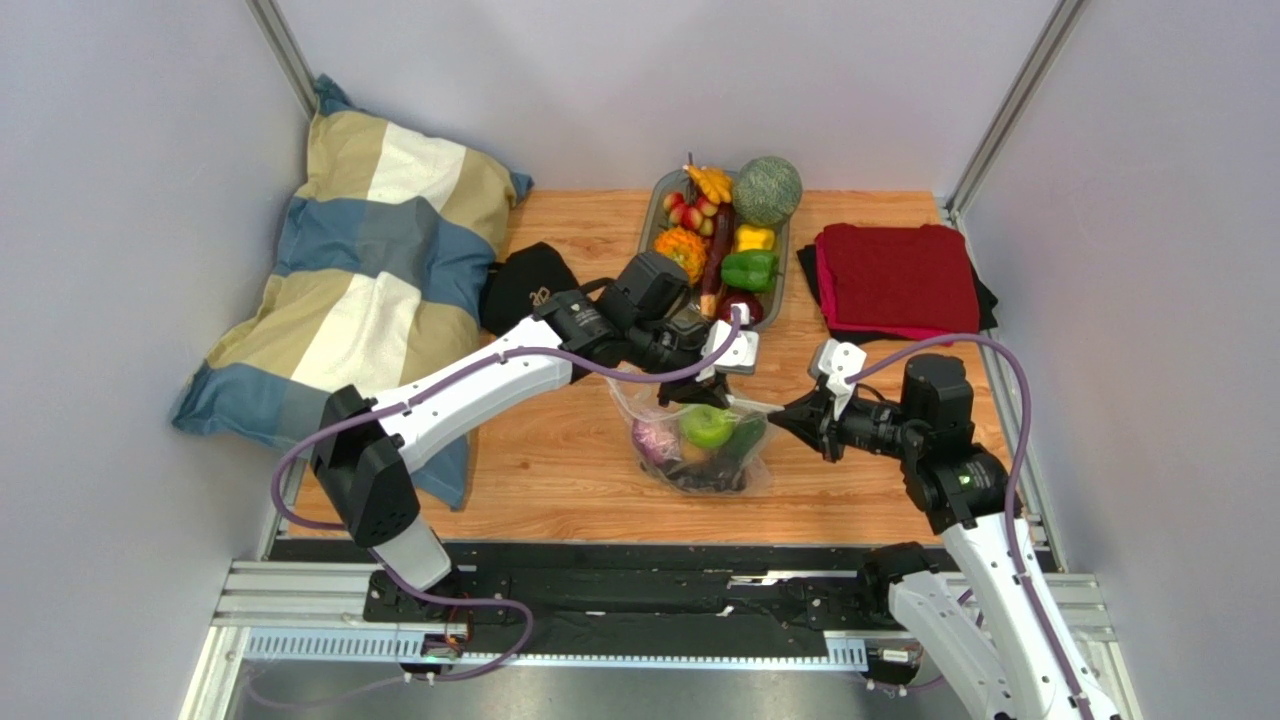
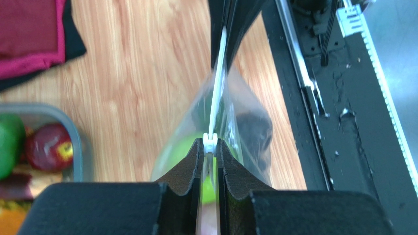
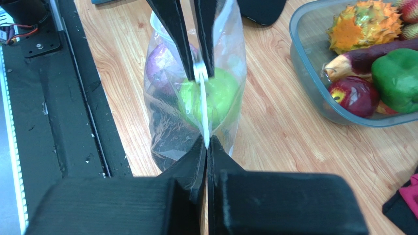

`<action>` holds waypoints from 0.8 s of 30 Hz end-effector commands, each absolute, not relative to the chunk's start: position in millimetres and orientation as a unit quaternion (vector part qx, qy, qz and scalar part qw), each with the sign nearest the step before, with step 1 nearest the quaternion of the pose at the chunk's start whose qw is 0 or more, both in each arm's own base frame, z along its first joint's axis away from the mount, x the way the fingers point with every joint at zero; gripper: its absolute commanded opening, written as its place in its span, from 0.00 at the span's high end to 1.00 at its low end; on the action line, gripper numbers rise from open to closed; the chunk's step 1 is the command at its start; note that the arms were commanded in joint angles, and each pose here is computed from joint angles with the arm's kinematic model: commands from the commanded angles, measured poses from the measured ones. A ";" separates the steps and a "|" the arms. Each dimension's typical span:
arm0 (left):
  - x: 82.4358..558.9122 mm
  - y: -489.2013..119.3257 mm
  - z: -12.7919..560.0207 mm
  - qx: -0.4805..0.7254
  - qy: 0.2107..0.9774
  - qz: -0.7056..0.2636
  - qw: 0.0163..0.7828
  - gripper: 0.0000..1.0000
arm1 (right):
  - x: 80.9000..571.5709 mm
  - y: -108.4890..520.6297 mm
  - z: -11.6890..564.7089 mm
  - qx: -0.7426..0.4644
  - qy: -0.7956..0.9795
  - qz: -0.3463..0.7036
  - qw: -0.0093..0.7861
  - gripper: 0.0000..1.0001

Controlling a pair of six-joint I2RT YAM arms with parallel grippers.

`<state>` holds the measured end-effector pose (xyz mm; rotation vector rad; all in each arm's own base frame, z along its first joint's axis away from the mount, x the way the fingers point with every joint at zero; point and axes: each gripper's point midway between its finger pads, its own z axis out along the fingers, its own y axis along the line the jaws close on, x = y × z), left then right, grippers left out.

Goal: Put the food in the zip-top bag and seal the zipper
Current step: Zip the zipper food storage bag at the center of the board.

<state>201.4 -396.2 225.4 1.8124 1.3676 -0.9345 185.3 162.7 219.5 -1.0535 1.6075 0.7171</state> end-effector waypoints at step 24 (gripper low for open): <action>233.2 -213.6 197.6 0.638 0.663 -0.215 0.327 0.92 | 229.6 124.5 247.1 -0.348 0.710 0.237 0.564 1.00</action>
